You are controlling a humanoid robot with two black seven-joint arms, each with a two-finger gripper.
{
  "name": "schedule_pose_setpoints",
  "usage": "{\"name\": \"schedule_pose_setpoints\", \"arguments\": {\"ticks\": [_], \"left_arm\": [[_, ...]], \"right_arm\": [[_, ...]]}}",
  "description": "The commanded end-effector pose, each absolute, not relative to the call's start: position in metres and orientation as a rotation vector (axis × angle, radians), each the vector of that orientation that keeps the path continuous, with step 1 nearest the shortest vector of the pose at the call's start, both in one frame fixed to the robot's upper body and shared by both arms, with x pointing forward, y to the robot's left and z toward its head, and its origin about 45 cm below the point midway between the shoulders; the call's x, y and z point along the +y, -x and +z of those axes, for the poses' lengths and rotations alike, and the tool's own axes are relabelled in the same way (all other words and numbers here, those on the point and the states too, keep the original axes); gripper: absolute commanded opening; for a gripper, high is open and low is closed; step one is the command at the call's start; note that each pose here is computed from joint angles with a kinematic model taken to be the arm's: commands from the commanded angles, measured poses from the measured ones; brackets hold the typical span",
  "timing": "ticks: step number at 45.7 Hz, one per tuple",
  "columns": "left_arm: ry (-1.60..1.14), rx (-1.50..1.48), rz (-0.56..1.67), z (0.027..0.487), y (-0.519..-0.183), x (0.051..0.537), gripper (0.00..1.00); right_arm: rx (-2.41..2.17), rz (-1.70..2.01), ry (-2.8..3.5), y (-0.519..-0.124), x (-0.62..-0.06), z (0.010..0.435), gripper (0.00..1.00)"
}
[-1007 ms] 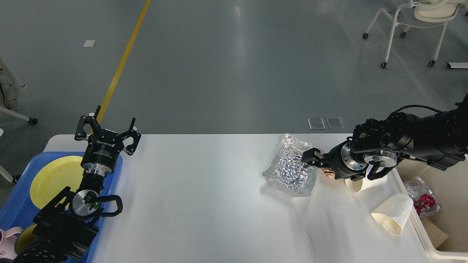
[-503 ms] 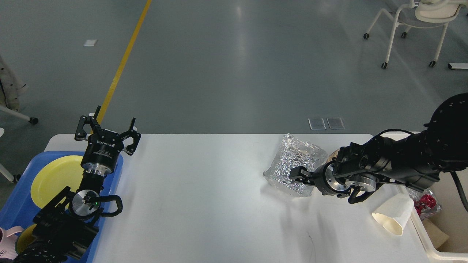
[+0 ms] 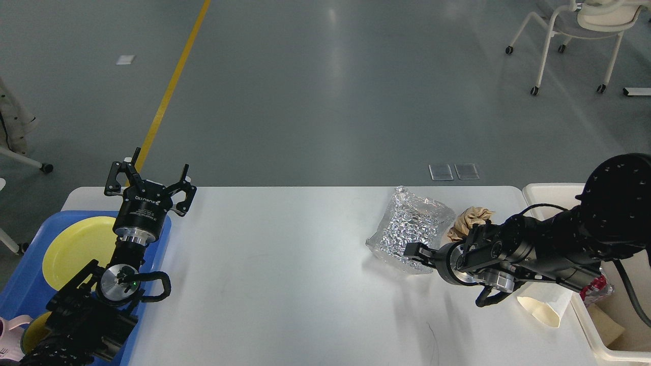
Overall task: Tidy desktop
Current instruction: 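Lower the right gripper and grasp the clear bag of foil scraps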
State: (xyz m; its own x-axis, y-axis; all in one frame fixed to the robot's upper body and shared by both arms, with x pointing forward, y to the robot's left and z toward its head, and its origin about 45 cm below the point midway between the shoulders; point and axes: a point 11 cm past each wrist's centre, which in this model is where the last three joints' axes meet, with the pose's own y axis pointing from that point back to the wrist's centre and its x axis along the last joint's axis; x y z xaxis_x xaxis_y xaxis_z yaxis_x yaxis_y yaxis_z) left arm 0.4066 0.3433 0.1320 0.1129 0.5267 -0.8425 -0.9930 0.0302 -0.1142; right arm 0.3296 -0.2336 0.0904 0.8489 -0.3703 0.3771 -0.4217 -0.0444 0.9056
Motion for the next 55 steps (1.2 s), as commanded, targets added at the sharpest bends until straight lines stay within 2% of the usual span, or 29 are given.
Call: {"name": "schedule_pose_setpoints", "arguments": {"ticks": [1,32,38,50,55], "left_arm": [[0.848,0.711,1.337,0.132,-0.407,0.343,0.97],[0.848,0.711,1.335,0.132,-0.407,0.343,0.97],[0.846,0.711,1.333,0.133,-0.407,0.342,0.97],[0.846,0.711,1.335,0.132,-0.407,0.342,0.97],[0.845,0.712,1.334,0.132,-0.407,0.342,0.97]], "right_arm": [[-0.632,0.059,-1.651,-0.328,-0.23,0.088,1.0],[-0.567,0.013,-1.652,-0.301,-0.231,0.069,1.0],[-0.581,0.033,-1.64,-0.308,-0.236,0.07,1.0],[-0.707,0.109,-1.612,-0.349,-0.251,0.071,1.0],[-0.712,0.114,-1.61,-0.35,-0.251,0.063,1.0]]}}
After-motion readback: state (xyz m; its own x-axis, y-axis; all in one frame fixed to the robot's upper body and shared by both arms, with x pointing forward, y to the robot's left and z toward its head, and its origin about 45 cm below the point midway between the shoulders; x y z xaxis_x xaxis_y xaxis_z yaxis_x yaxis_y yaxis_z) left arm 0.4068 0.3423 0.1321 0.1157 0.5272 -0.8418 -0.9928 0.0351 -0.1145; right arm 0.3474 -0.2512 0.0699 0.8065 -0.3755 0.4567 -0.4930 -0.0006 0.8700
